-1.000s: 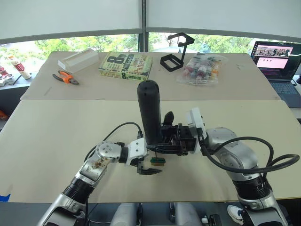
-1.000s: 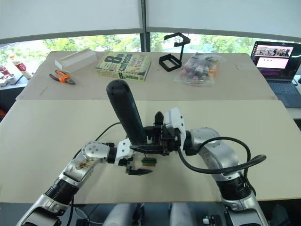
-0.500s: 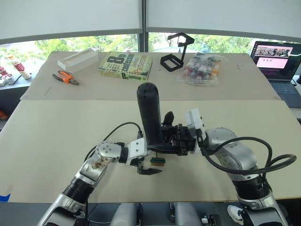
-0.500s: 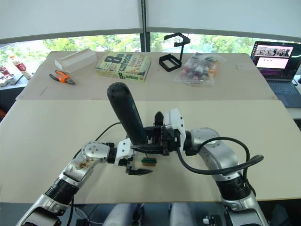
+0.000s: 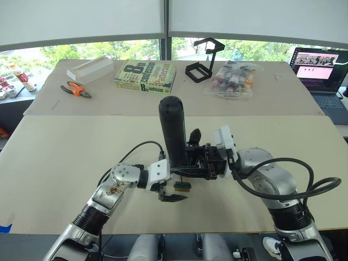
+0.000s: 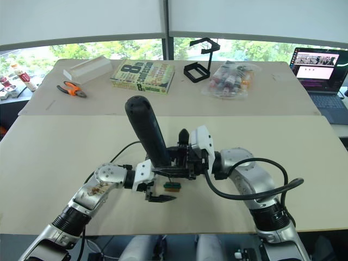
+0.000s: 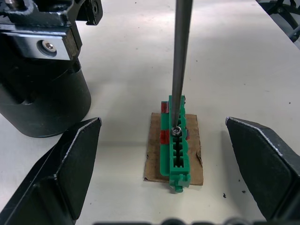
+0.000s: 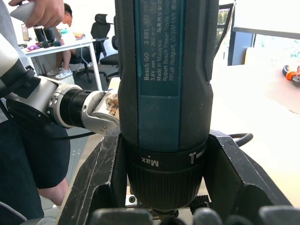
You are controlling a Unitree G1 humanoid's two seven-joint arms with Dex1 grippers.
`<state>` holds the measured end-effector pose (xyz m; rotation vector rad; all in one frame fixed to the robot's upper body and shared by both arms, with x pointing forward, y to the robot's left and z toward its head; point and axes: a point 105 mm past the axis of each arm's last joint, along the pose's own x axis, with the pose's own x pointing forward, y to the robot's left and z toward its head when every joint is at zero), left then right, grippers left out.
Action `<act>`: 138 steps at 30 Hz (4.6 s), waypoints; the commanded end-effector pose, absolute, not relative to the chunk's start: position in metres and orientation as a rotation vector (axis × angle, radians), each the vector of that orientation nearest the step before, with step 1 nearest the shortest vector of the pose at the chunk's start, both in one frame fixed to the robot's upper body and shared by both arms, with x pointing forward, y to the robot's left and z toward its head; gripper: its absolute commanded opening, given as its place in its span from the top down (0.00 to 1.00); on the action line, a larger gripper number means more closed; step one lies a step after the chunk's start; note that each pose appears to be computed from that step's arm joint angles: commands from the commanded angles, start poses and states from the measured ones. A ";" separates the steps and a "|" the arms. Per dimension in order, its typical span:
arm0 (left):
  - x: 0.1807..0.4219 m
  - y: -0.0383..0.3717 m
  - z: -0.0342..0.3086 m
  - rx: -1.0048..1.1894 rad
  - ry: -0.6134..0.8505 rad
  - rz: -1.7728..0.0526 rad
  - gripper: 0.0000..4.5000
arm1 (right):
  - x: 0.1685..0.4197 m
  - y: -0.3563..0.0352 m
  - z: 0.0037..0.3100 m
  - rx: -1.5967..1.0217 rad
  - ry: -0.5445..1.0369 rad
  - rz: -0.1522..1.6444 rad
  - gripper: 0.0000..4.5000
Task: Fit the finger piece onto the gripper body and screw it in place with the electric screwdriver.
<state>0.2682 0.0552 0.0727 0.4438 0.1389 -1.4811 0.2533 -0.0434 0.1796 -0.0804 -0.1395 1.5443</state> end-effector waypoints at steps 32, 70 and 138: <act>0.269 0.053 0.080 0.450 0.103 -1.484 0.00 | 0.244 -0.042 0.193 -0.102 -0.214 1.573 0.58; 0.272 0.053 0.081 0.452 0.100 -1.486 0.00 | 0.239 -0.041 0.202 -0.058 -0.212 1.561 0.58; 0.271 0.055 0.082 0.457 0.101 -1.483 0.00 | 0.245 -0.041 0.188 -0.080 -0.199 1.540 0.58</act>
